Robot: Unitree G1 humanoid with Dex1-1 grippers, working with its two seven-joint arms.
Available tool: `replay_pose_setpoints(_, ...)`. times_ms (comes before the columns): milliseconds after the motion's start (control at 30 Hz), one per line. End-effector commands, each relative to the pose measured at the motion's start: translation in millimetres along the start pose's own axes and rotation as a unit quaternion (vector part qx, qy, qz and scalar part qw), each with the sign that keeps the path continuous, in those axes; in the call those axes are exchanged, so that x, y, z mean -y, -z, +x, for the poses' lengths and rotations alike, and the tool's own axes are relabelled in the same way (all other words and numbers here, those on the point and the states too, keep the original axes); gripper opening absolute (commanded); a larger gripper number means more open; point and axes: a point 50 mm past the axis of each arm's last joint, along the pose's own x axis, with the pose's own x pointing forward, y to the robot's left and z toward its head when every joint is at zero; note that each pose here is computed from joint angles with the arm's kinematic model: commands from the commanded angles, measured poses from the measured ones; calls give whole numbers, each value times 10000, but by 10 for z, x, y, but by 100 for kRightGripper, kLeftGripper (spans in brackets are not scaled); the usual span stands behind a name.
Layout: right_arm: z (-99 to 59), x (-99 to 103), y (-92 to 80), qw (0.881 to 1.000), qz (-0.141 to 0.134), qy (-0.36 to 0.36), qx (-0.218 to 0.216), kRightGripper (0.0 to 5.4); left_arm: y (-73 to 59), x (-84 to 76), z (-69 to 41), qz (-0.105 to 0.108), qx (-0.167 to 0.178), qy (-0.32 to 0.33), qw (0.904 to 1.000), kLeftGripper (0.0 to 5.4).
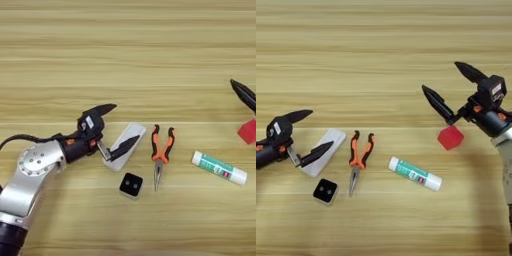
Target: Move the objects on the table
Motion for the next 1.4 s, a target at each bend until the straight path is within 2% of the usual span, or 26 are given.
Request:
replay_pose_setpoints(33, 81, -44, -84, 9998, -38, -122, 171, 539, 38, -4, -75, -3, -264, -134, 9996, 540)
replay_pose_setpoints(133, 105, -62, -115, 9996, -47, -152, 225, 539, 77, 1, -131, -13, -415, -101, 9991, 540)
replay_pose_setpoints(300, 124, -87, -124, 9995, -44, -178, 253, 539, 164, 47, -184, -151, -592, 68, 9981, 540)
replay_pose_setpoints(433, 121, -95, -110, 9996, -22, -164, 243, 539, 303, 62, -213, -240, -832, 48, 9962, 540)
replay_pose_setpoints(833, 118, -107, -110, 9995, -3, -150, 271, 539, 483, 141, -247, -577, -1041, 27, 9929, 540)
replay_pose_setpoints(1400, 101, -104, -102, 9995, 2, -138, 271, 539, 551, 199, -237, -703, -1104, 78, 9914, 540)
